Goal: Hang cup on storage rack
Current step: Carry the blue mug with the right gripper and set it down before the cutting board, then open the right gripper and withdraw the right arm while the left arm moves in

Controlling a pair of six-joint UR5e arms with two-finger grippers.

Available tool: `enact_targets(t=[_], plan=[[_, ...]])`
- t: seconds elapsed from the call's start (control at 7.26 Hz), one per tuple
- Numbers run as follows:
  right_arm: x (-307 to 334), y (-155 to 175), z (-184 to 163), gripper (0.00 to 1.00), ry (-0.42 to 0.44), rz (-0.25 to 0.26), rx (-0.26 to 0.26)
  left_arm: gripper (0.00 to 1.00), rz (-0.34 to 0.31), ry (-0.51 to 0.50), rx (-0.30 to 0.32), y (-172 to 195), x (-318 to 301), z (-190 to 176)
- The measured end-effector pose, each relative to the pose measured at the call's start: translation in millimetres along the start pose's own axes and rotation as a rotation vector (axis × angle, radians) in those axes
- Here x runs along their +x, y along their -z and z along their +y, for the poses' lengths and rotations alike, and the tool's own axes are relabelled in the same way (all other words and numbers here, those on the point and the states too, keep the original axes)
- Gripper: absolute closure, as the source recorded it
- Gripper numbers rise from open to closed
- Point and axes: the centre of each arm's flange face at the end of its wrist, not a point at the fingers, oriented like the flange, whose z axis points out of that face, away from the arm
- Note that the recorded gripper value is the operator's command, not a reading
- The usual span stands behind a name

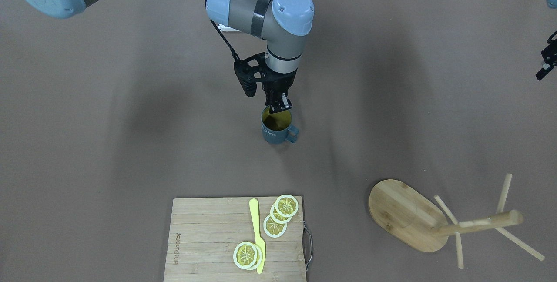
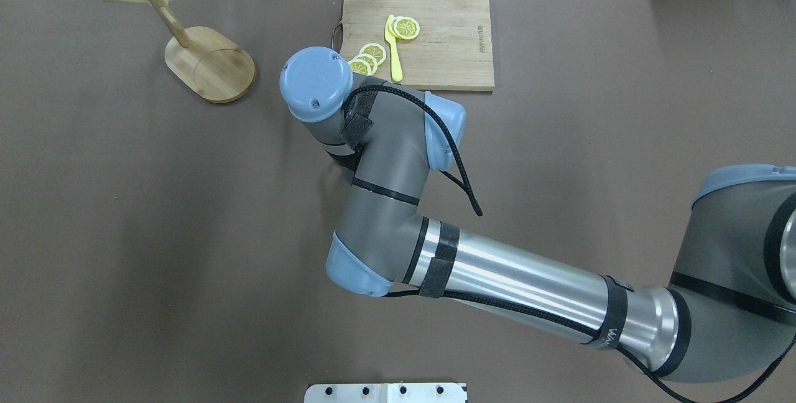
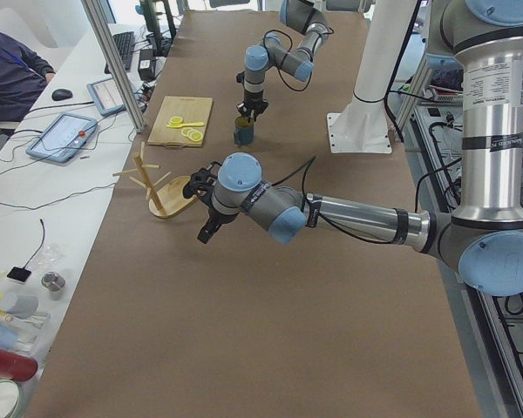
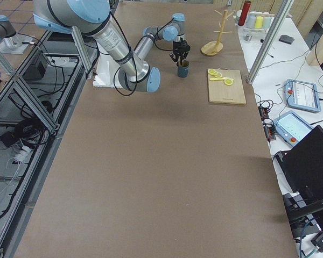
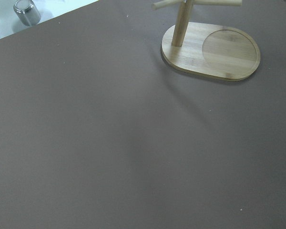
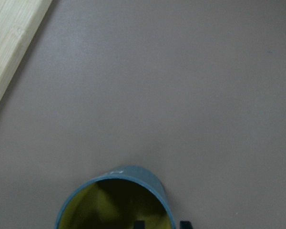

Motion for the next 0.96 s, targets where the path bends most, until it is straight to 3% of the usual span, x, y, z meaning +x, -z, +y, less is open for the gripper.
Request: enact_targets(t=[0.28, 0.55, 0.83, 0.96], plan=[[-17.3, 20.0, -22.9, 0.0, 0.038, -0.032, -0.003, 0.01, 0.002, 0.009, 0.007, 1.5, 2.3, -2.1], [-29.0, 50.5, -64.0, 0.0, 0.095, -0.085, -0.014, 0.01, 0.02, -0.016, 0.073, 5.3, 16.8, -14.0], [-10.8, 65.5, -142.7, 0.0, 0.234, -0.12, -0.016, 0.0, 0.064, -0.113, 0.126, -3.0, 44.0, -27.9], [9.6, 65.1, -199.9, 0.0, 0.331, -0.122, -0.008, 0.0, 0.082, -0.152, 0.146, -6.8, 54.8, -32.0]])
